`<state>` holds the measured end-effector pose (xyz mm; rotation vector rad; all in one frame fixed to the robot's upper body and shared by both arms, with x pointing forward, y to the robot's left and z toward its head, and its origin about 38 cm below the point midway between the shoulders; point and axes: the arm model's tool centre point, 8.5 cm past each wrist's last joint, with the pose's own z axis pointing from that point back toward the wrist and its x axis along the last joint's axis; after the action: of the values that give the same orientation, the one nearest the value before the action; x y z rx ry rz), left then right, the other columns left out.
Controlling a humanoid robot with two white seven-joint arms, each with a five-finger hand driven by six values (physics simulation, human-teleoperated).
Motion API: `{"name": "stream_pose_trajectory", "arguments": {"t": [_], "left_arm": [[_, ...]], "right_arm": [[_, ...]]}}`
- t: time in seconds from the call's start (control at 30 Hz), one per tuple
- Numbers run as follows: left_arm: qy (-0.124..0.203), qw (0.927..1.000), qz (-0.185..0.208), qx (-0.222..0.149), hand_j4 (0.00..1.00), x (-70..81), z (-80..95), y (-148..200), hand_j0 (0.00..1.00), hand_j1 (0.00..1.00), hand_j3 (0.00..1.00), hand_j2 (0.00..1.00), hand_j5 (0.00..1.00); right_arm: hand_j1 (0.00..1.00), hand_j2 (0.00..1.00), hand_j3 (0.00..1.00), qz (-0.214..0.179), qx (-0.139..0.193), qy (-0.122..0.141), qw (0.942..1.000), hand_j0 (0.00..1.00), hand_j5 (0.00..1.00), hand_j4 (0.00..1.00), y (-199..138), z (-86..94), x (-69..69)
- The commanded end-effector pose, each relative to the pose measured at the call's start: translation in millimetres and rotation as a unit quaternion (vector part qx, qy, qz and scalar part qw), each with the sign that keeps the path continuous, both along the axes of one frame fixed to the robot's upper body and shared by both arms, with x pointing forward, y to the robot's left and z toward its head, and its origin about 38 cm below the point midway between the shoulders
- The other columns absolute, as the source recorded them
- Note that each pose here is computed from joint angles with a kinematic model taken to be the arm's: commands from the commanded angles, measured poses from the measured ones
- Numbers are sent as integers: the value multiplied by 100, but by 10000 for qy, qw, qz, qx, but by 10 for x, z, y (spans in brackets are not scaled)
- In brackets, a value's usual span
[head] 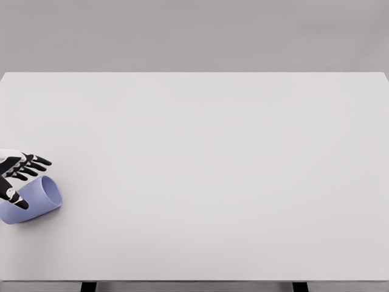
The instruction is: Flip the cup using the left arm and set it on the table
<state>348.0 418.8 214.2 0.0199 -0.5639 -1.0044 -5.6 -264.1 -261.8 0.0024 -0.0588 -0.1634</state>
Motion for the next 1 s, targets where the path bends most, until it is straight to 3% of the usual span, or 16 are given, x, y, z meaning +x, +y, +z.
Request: {"name": "stream_pose_trajectory", "arguments": {"t": [0.0, 0.73, 0.97], "left_arm": [[14, 10000, -5, -2, 100, -4, -10, -2, 100, 100, 100, 100, 100], [172, 9998, -34, 14, 98, -52, -111, -15, 98, 98, 98, 98, 98], [218, 9998, -48, 9, 86, -63, -145, -27, 86, 86, 86, 86, 86]], "right_arm": [[100, 100, 100, -3, 1, 4, 10000, 100, 100, 100, 0, 0, -1], [100, 100, 100, -2, 0, -4, 10000, 100, 100, 100, 0, 0, 1], [100, 100, 100, -2, 0, -4, 10000, 100, 100, 100, 0, 0, 1]]}}
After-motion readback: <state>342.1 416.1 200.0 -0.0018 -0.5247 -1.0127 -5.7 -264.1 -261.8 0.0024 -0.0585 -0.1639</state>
